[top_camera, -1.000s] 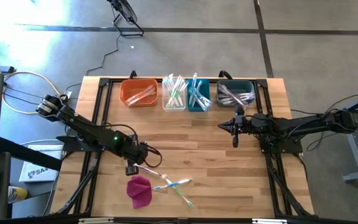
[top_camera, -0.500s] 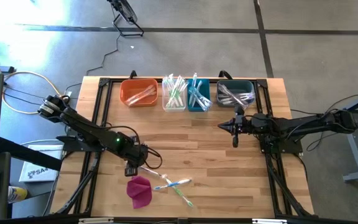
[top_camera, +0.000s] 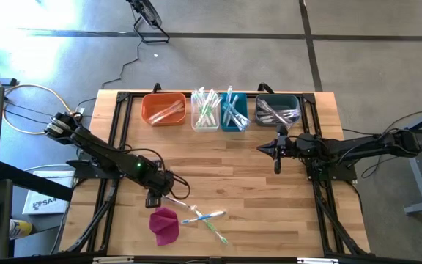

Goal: Pick & Place Toothbrushes
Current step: Put the purple toothbrush into the green bin

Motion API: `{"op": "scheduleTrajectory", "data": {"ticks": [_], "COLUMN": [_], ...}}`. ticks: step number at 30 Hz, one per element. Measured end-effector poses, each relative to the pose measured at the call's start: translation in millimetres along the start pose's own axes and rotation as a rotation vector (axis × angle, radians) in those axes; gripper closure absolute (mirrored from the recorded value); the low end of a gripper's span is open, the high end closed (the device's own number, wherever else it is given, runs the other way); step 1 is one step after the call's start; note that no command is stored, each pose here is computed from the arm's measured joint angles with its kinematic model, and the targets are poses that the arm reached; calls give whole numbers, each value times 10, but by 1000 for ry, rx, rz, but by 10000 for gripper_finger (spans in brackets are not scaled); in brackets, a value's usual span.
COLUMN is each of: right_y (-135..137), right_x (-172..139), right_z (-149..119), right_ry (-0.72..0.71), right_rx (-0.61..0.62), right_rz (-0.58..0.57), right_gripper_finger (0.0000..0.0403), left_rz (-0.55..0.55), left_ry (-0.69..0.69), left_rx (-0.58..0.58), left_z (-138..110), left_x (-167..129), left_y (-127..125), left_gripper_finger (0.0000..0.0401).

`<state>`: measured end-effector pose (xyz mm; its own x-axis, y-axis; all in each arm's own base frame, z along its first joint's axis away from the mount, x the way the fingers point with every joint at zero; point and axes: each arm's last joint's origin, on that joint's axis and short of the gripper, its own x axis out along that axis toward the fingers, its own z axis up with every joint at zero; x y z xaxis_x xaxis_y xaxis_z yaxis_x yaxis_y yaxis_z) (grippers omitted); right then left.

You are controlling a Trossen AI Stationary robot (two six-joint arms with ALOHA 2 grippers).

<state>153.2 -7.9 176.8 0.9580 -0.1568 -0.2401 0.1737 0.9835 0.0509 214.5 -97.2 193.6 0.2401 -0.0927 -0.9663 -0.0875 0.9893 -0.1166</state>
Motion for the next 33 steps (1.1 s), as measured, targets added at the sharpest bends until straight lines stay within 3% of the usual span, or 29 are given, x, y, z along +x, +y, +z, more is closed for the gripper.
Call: {"op": "scheduleTrajectory", "data": {"ticks": [14, 22, 33], "right_y": [0, 1, 1], "right_x": [0, 0, 0], "right_z": [0, -5, -5], "right_ry": [0, 6, 6], "right_rx": [0, 15, 19], "right_rz": [1, 6, 4], "right_gripper_finger": [399, 399, 399], "left_rz": [1, 45, 27], "left_ry": [-2, 91, 67], "left_rx": [2, 47, 57], "left_z": [-3, -145, -86], "left_x": [5, 255, 374], "left_y": [-3, -69, -118], "left_gripper_finger": [203, 203, 203]}}
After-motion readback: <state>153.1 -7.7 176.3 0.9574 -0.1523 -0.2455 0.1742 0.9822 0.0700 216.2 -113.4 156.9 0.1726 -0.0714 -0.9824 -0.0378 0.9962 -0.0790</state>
